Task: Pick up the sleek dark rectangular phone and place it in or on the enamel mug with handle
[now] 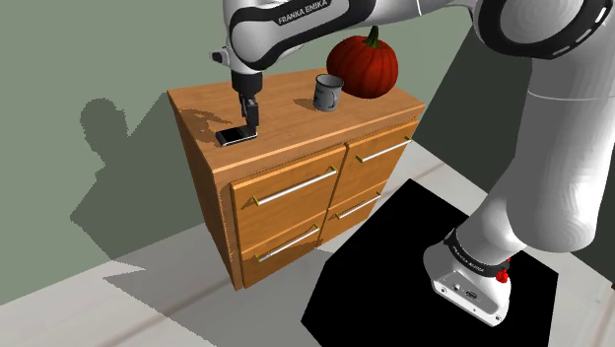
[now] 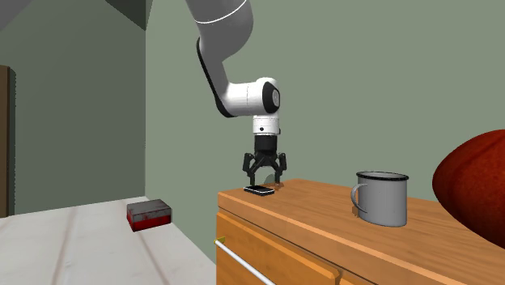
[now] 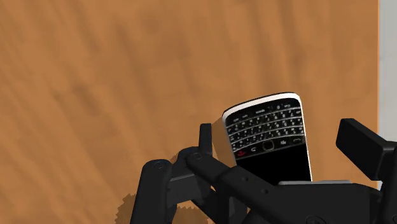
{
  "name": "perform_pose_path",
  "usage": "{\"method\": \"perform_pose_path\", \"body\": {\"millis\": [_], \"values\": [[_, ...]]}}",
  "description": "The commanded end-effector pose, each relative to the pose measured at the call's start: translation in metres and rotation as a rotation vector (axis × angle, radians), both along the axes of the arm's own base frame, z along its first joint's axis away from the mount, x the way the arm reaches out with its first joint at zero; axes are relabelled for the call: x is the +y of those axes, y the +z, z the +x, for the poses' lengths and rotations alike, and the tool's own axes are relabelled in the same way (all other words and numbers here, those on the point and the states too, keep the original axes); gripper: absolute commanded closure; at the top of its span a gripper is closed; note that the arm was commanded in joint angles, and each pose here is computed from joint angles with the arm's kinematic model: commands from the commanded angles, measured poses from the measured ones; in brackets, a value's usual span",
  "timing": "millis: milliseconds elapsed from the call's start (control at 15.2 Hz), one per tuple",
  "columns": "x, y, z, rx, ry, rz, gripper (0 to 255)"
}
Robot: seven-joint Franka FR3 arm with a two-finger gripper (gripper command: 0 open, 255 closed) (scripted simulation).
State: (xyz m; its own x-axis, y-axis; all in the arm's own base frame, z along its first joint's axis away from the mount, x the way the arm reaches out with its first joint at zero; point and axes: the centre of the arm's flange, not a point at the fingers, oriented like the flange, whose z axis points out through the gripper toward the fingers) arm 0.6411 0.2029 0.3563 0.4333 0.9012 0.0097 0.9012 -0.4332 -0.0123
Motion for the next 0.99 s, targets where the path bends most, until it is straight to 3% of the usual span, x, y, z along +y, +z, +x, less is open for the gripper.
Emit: {"method": "perform_pose_path", "body": {"millis": [0,198,726,792,924], "values": [[0.001,-0.011,0.001,-0.001,0.002,0.001,0],[0.001,-0.024,0.001,-0.001,0.002,0.001,0],[0.001,-0.024,0.001,-0.001,0.002,0.001,0],[0.001,-0.024,0.001,-0.001,0.002,0.001,255],[0.001,-0.024,0.001,-0.001,0.002,0.001,255]]}}
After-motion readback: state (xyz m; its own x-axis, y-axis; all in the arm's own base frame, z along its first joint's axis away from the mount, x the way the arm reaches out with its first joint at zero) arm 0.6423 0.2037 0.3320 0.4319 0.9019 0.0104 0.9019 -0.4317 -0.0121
